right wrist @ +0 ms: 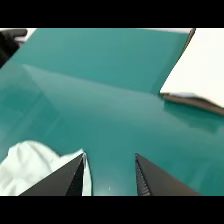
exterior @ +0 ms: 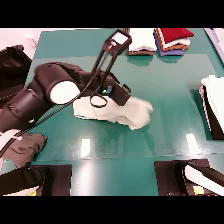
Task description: Fold the shirts.
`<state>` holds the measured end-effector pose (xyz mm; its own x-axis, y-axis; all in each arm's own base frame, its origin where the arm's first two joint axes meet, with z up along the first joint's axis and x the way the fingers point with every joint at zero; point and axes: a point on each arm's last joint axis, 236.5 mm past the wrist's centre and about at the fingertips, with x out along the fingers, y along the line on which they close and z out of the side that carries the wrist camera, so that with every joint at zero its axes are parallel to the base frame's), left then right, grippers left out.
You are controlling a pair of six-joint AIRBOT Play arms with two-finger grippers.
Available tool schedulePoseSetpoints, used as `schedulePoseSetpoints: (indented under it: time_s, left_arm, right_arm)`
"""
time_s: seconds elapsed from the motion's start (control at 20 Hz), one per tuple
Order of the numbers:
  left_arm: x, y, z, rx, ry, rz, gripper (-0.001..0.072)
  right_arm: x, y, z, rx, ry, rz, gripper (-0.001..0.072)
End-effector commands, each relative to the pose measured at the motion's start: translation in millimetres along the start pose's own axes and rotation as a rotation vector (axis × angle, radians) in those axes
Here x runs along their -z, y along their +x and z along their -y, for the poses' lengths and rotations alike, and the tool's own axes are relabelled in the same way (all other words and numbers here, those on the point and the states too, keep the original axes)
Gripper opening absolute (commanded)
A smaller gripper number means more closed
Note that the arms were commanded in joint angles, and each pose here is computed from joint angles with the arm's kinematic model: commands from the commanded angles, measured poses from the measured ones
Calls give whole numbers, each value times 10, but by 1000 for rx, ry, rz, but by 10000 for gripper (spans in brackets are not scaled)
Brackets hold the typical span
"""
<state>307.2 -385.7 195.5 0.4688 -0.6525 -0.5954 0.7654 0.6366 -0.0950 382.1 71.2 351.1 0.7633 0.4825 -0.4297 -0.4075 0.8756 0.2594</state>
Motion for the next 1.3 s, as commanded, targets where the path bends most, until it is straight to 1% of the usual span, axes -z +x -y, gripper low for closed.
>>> schedulePoseSetpoints:
  time_s: [0.0,0.1,0.2,0.3,0.35,0.4,0.45,0.6,0.7,0.8,0.9,1.0,1.05,1.1,1.15,1.25]
  left_arm:
    - [44,90,-418,-67,-43,-36,558]
    - [172,-112,-1155,-186,-146,-79,558]
    - [474,-345,-1931,-309,-281,-139,559]
    - [863,-531,-2452,-380,-417,-195,559]
    - [1058,-591,-2624,-398,-482,-218,559]
    - [1255,-633,-2766,-410,-546,-236,559]
    - [1424,-652,-2852,-417,-594,-253,558]
    - [1847,-641,-2989,-441,-668,-305,559]
    - [2027,-575,-2967,-439,-682,-333,559]
    - [2133,-519,-2930,-429,-699,-345,559]
    - [2173,-488,-2931,-429,-704,-342,559]
    - [2204,-457,-2927,-424,-712,-346,559]
    - [2221,-428,-2919,-417,-721,-350,559]
    - [2255,-389,-2912,-408,-731,-360,558]
    - [2292,-340,-2895,-395,-747,-369,559]
    - [2369,-211,-2848,-357,-780,-390,559]
  right_arm:
    - [511,139,108,-24,30,-229,368]
    - [954,199,258,-11,77,-394,368]
    - [1374,310,421,1,162,-486,367]
    - [1914,399,640,48,258,-570,367]
    - [2213,452,716,63,307,-614,379]
    - [2547,497,759,65,367,-664,427]
    - [2848,540,736,51,421,-717,463]
    - [3676,656,523,-6,517,-903,464]
    - [4004,744,371,-33,519,-984,464]
    - [4150,871,280,-37,483,-1000,463]
    - [4156,1018,247,-35,454,-977,464]
    - [4108,1154,194,-54,489,-934,451]
    - [4082,1210,199,-55,505,-911,356]
    - [4066,1237,217,-52,499,-897,204]
    - [4036,1241,229,-54,476,-882,25]
    - [3916,1237,237,-48,444,-834,18]
